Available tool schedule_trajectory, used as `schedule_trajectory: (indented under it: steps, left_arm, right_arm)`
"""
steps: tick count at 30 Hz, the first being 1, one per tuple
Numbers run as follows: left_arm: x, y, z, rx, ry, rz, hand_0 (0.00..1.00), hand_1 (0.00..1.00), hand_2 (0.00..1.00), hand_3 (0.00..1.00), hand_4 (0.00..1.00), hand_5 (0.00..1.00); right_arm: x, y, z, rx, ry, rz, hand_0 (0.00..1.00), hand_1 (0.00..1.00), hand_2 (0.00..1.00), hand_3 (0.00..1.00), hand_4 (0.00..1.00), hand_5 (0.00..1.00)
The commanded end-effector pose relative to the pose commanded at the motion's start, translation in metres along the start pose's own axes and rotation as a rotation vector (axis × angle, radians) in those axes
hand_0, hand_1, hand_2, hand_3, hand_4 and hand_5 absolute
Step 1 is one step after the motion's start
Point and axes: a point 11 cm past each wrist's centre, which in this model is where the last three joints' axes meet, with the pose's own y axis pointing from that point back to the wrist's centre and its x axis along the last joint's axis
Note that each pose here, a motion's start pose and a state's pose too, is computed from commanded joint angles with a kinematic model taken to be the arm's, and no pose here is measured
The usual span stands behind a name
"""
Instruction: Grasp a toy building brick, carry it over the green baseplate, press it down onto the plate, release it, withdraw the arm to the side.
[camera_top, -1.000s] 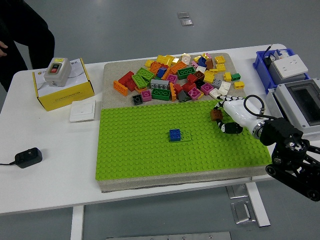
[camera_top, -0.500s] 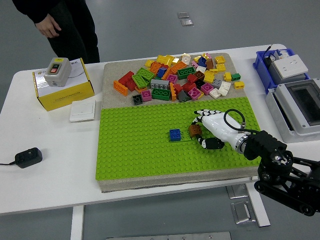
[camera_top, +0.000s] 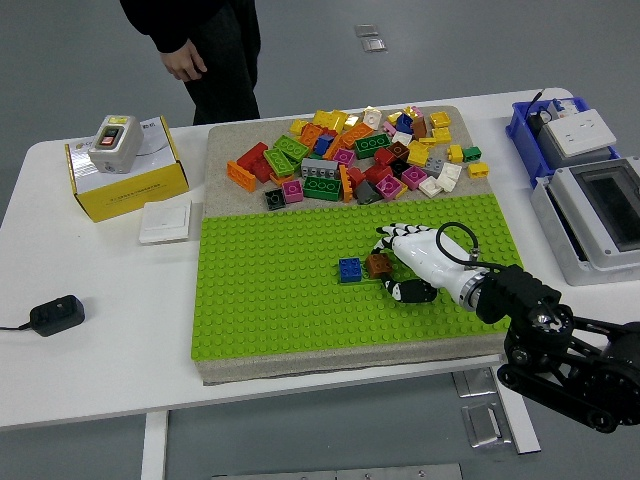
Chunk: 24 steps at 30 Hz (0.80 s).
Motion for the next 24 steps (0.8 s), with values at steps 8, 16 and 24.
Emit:
schedule_trajectory:
  steps: [8,16,24]
  left_arm:
    - [0.0001,0.0000,0.0004,-0.002,0.000,0.001,0.701,0.723,0.724,0.765,0.436,0.528]
    - [0.0000,0.0001,0.0011,-0.006,0.000,0.003,0.702,0.723,0.723,0.762,0.434,0.528]
    - [-0.0005,0.0000,0.0013,-0.009,-0.001,0.004,0.701,0.721,0.723,0.760,0.433,0.528]
  right_arm:
    - [-0.0026,-0.0037,-0.0057,0.005,-0.009,-0.004,0.893,0.976,0.960,0.496,0.430,0.274]
    - [-0.0042,-0.0080,-0.0070,-0.004,-0.025,-0.002,0.893,0.976,0.959,0.497,0.433,0.285]
    - [-0.0050,-0.0097,-0.0063,-0.013,-0.034,0.001,0.893,0.975,0.960,0.499,0.431,0.287]
